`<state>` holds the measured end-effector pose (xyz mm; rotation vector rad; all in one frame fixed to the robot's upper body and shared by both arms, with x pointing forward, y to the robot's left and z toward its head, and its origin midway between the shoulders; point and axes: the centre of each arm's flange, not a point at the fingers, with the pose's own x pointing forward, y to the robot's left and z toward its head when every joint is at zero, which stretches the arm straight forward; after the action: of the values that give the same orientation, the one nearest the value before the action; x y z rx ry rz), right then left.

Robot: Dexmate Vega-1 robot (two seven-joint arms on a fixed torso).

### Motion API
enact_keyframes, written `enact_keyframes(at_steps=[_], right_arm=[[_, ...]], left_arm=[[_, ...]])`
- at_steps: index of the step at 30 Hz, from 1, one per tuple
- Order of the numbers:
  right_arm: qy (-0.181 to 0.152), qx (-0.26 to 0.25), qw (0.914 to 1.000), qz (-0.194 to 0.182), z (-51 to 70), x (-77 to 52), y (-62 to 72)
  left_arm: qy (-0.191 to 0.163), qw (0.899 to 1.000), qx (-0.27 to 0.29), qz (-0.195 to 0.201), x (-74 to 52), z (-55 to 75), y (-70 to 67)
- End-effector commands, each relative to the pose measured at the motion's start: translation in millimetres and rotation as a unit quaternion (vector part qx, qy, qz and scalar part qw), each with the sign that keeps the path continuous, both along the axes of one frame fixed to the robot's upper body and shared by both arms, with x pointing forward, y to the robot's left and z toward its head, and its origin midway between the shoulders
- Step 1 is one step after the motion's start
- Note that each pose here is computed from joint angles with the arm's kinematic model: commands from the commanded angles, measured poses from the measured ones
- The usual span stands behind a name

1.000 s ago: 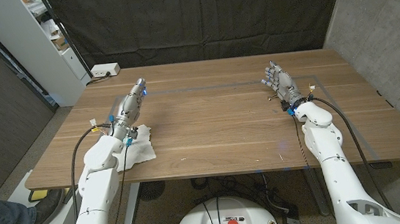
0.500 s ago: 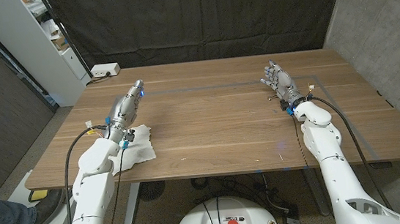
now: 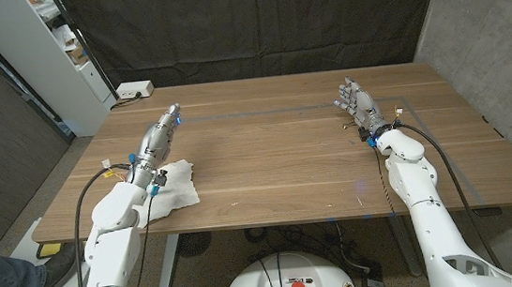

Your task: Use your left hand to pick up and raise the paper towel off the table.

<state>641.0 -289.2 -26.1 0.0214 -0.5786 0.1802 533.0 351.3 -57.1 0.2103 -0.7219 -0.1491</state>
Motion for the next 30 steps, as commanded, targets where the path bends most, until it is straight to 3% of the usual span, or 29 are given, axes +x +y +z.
enact_keyframes(at_steps=[1, 11, 30], right_arm=[[0.002, 0.0, 1.0, 0.002, -0.6, 3.2, 3.7], [0.0, -0.001, 1.0, 0.007, 0.8, 6.1, 5.6], [0.005, 0.009, 0.9999, 0.005, -2.0, 6.5, -3.2]], left_arm=[[-0.019, 1.0, 0.005, 0.009, -15.2, -2.1, 4.3], [-0.025, 0.999, 0.009, 0.021, -25.0, -5.7, 8.3], [-0.034, 0.999, 0.015, 0.036, -36.5, -6.5, 14.7]])
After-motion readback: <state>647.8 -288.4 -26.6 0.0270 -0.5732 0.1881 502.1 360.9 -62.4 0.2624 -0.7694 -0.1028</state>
